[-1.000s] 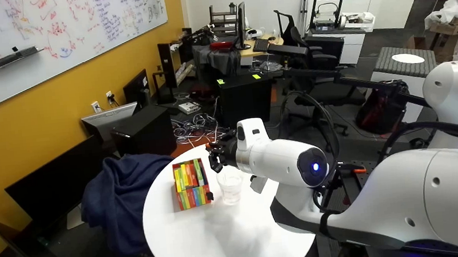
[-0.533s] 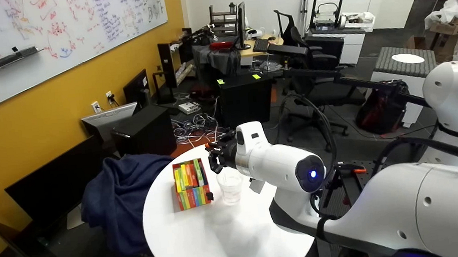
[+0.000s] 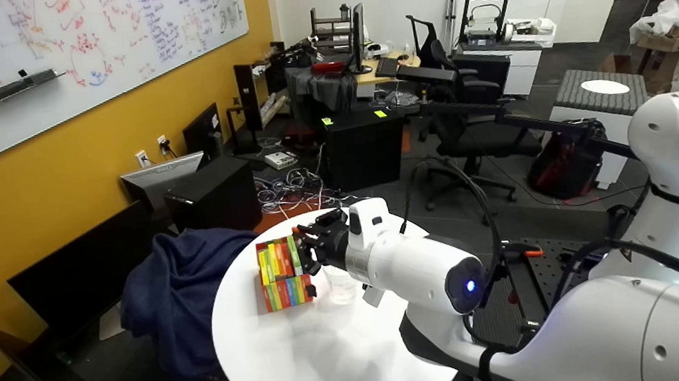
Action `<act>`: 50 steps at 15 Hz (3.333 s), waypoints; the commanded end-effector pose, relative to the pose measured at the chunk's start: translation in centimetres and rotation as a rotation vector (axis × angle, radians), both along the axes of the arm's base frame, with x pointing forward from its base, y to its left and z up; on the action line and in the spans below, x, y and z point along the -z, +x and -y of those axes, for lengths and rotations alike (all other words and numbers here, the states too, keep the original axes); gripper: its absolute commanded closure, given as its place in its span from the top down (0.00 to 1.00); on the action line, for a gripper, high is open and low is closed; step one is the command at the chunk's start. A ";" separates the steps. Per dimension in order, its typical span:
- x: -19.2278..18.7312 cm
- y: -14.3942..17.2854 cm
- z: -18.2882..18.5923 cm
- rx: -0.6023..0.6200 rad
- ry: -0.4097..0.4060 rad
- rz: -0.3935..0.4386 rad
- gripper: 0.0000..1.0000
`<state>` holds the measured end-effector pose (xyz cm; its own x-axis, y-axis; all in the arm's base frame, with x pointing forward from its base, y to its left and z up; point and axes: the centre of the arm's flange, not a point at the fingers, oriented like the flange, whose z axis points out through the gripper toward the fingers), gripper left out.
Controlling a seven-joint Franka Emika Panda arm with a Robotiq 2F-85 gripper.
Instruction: Pick up the pen and put it in the cup
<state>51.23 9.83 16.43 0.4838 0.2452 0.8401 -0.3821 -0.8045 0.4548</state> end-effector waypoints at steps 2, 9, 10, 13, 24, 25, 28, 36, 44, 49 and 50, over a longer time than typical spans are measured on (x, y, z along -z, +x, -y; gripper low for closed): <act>0.8 -1.2 2.5 -0.031 -0.002 0.083 0.04; -0.5 -1.1 2.8 -0.006 -0.005 0.112 0.25; -0.6 -1.1 2.9 -0.003 0.001 0.108 0.47; -0.7 -1.1 3.0 0.001 0.004 0.105 0.58; -1.4 -1.4 2.9 -0.022 0.008 0.065 1.00; -1.3 -1.4 2.9 -0.027 0.010 0.066 1.00; -0.3 -0.3 -0.6 -0.015 -0.003 0.056 1.00; -0.3 -0.3 -0.8 -0.027 0.000 0.027 1.00; -1.2 -0.6 -0.2 -0.063 0.057 0.093 1.00; -2.0 0.2 -1.5 -0.152 0.143 0.163 1.00; -2.2 0.5 -1.9 -0.172 0.162 0.170 1.00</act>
